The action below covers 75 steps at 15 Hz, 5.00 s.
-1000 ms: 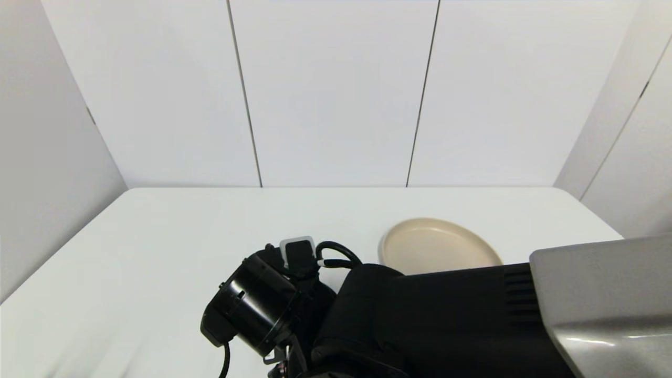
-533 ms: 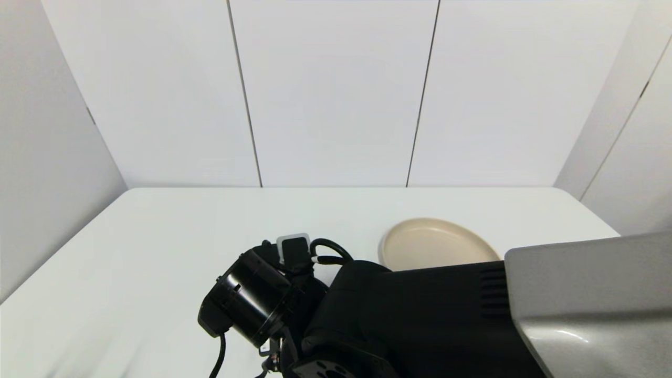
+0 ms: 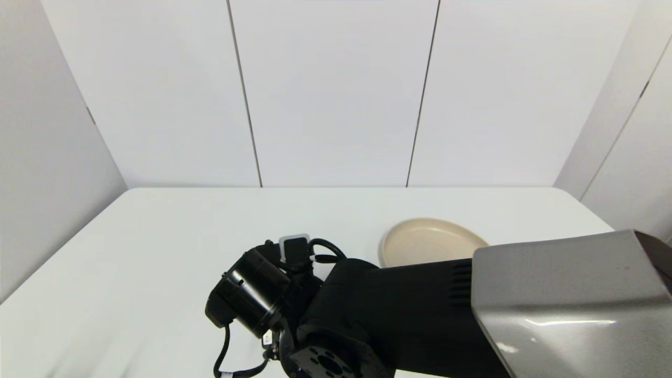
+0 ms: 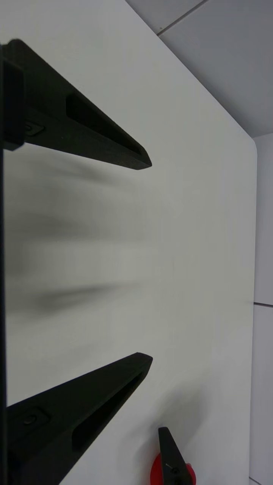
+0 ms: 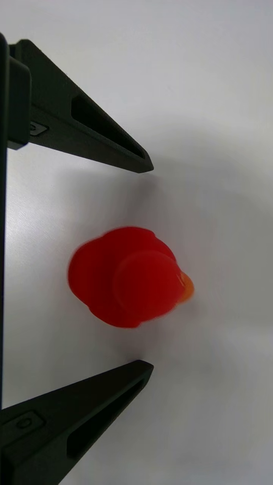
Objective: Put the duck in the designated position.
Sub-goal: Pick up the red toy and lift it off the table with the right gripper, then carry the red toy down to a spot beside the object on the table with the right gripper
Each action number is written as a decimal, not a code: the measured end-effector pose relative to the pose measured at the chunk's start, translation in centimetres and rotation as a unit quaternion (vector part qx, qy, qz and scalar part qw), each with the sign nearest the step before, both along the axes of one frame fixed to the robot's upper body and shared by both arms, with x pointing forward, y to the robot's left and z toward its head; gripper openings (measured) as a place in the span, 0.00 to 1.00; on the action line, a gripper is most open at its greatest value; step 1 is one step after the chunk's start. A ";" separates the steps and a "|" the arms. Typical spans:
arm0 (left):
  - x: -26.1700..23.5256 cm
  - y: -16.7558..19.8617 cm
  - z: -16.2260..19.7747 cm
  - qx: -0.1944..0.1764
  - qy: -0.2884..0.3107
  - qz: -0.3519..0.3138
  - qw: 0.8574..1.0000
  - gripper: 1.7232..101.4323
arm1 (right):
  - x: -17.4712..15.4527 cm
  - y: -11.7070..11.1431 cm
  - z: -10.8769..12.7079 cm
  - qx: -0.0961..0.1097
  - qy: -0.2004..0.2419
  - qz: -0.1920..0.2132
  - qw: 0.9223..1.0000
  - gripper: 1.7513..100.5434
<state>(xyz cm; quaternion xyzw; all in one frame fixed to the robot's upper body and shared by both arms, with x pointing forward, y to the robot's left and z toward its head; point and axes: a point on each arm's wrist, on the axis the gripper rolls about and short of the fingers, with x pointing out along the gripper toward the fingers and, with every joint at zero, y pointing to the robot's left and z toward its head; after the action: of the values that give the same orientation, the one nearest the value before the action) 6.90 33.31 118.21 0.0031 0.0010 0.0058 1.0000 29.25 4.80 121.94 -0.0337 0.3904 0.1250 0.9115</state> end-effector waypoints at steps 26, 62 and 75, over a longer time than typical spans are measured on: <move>0.0 0.0 0.0 0.000 0.000 0.000 1.000 0.96 | 1.4 -1.3 2.4 0.012 -0.034 -0.006 0.999 0.18; 0.0 0.0 0.0 0.000 0.000 0.000 1.000 0.96 | 23.0 -20.3 4.8 -0.073 -0.086 -0.146 0.983 0.17; 0.0 0.0 0.0 0.000 0.000 0.000 1.000 0.96 | 25.0 -20.4 1.9 -0.055 -0.085 -0.149 0.984 0.17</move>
<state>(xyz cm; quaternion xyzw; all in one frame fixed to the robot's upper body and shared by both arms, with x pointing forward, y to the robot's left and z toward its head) 6.90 33.31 118.21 0.0029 0.0010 0.0055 1.0000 54.25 -15.61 123.85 -0.0360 0.3183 -0.0370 0.9466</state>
